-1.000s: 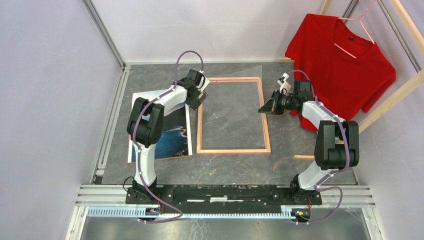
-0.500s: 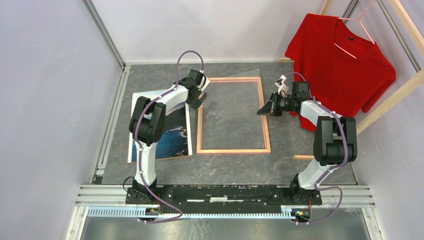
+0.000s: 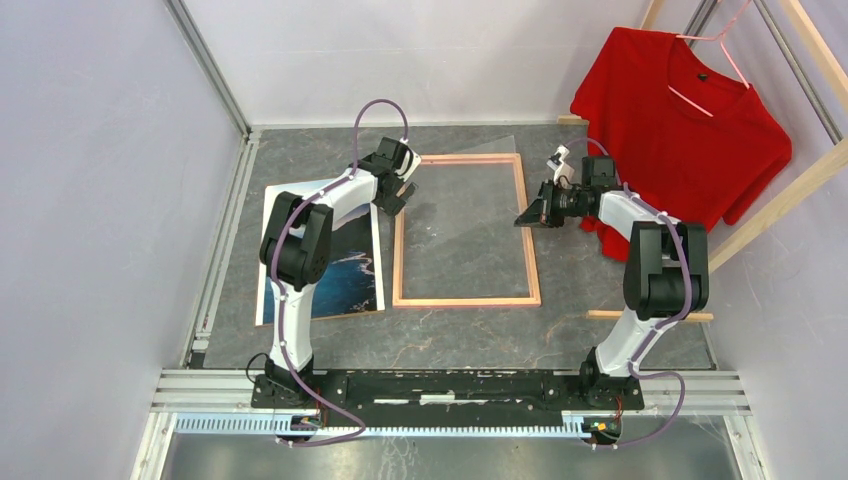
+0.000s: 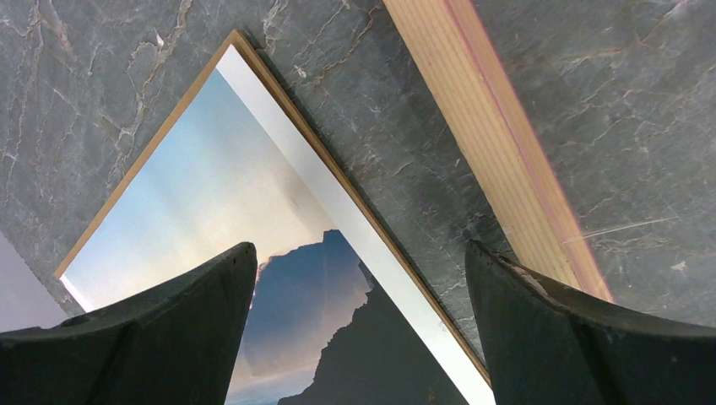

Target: Put the photo into the frame

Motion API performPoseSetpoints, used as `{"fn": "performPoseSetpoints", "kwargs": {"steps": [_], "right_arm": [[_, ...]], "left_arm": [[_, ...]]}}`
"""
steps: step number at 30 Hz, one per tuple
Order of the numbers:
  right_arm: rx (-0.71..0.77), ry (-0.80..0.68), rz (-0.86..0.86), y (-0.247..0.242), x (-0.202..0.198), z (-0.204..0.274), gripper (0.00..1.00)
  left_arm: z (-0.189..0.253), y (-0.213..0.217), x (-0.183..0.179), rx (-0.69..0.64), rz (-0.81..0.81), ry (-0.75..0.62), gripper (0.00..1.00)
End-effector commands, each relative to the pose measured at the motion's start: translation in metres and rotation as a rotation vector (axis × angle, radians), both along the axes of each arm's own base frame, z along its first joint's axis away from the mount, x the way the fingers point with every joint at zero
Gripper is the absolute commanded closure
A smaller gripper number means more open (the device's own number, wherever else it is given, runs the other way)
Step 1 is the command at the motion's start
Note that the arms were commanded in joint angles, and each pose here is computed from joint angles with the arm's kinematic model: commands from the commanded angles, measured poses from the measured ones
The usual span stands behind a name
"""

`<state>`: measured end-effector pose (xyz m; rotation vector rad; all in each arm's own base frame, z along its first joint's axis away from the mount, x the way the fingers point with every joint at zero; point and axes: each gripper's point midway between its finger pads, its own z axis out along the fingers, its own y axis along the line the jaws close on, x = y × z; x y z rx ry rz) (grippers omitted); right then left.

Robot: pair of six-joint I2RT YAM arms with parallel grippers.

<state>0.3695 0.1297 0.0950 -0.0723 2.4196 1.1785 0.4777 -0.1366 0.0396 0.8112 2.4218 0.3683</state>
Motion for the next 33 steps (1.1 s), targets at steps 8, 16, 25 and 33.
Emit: {"fn": "performPoseSetpoints", "kwargs": {"steps": [8, 16, 25, 33], "right_arm": [[-0.028, -0.042, 0.015, -0.003, 0.014, 0.004, 1.00], [-0.022, -0.032, 0.007, -0.003, 0.016, 0.000, 1.00], [0.029, -0.002, -0.041, 0.002, 0.010, -0.005, 1.00], [0.090, 0.029, -0.081, 0.010, 0.010, -0.009, 1.00]], "left_arm": [[0.000, -0.007, 0.009, -0.038, 0.019, -0.024, 0.01], [-0.003, -0.007, 0.006, -0.038, 0.011, -0.014, 0.01], [-0.008, -0.008, -0.010, -0.064, -0.010, 0.017, 0.02], [-0.018, -0.017, -0.035, -0.146, -0.040, 0.077, 0.01]]}}
